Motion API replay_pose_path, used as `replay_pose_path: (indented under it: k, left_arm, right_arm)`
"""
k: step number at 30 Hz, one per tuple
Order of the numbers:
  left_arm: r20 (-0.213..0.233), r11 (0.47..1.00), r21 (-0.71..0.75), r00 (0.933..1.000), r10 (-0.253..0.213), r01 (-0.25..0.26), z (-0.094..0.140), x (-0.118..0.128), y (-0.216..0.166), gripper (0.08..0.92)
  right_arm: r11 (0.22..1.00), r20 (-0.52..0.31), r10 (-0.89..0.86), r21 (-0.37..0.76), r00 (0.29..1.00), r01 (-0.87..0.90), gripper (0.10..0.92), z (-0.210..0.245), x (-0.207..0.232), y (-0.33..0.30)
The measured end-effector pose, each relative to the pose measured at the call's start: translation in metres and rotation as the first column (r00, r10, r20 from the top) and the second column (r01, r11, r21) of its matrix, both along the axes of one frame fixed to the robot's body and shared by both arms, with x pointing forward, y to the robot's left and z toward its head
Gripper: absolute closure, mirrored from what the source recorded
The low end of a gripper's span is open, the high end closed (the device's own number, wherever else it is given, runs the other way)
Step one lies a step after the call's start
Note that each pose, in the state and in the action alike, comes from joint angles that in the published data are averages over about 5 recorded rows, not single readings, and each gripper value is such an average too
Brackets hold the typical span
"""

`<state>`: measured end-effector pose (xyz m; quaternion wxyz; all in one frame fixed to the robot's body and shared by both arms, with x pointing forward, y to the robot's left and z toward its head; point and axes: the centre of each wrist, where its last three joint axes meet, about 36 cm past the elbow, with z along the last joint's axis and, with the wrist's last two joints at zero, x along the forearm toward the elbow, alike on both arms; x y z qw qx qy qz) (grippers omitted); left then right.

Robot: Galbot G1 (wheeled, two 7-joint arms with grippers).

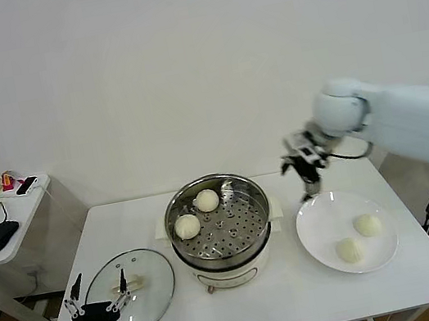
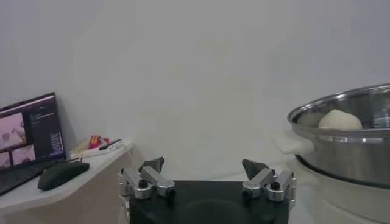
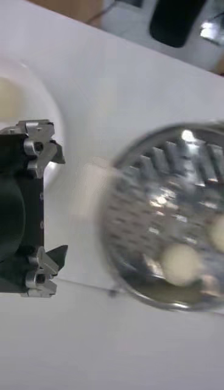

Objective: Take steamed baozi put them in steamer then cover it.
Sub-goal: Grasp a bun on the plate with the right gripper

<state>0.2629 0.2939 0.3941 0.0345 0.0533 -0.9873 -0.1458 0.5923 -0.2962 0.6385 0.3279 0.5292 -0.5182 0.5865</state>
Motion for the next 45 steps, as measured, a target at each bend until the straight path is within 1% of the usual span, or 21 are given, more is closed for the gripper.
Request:
replay_pose_path:
  k: [6,13,24,34,38,45]
  left_arm:
    - [-0.007,1.0,0.01,1.0,0.004,-0.004,0.0,-0.003,0.002,0.177]
    - [-0.017,1.0,0.018,0.9998,0.008,-0.008,-0.001,-0.007,0.004,0.177]
    - [-0.027,0.999,0.027,0.9994,0.021,-0.02,-0.003,-0.009,0.009,0.177]
    - [-0.03,0.999,0.024,0.9993,0.021,-0.021,-0.005,-0.009,0.009,0.177]
    - [-0.03,0.999,0.025,0.9993,0.023,-0.023,-0.005,-0.009,0.009,0.177]
    - [-0.029,0.999,0.025,0.9992,0.029,-0.028,-0.005,-0.009,0.01,0.177]
  right_arm:
    - [0.999,-0.023,-0.043,-0.024,0.999,0.042,0.2,-0.041,-0.025,-0.043]
    - [0.996,-0.049,-0.071,-0.056,0.996,0.069,0.2,-0.086,-0.041,-0.065]
    - [0.99,-0.077,-0.123,-0.083,0.989,0.117,0.2,-0.14,-0.046,-0.076]
    - [0.985,-0.088,-0.158,-0.085,0.984,0.15,0.202,-0.172,-0.045,-0.072]
    - [0.984,-0.086,-0.167,-0.084,0.982,0.159,0.243,-0.179,-0.043,-0.068]
    - [0.982,-0.078,-0.177,-0.082,0.981,0.171,0.391,-0.183,-0.038,-0.065]
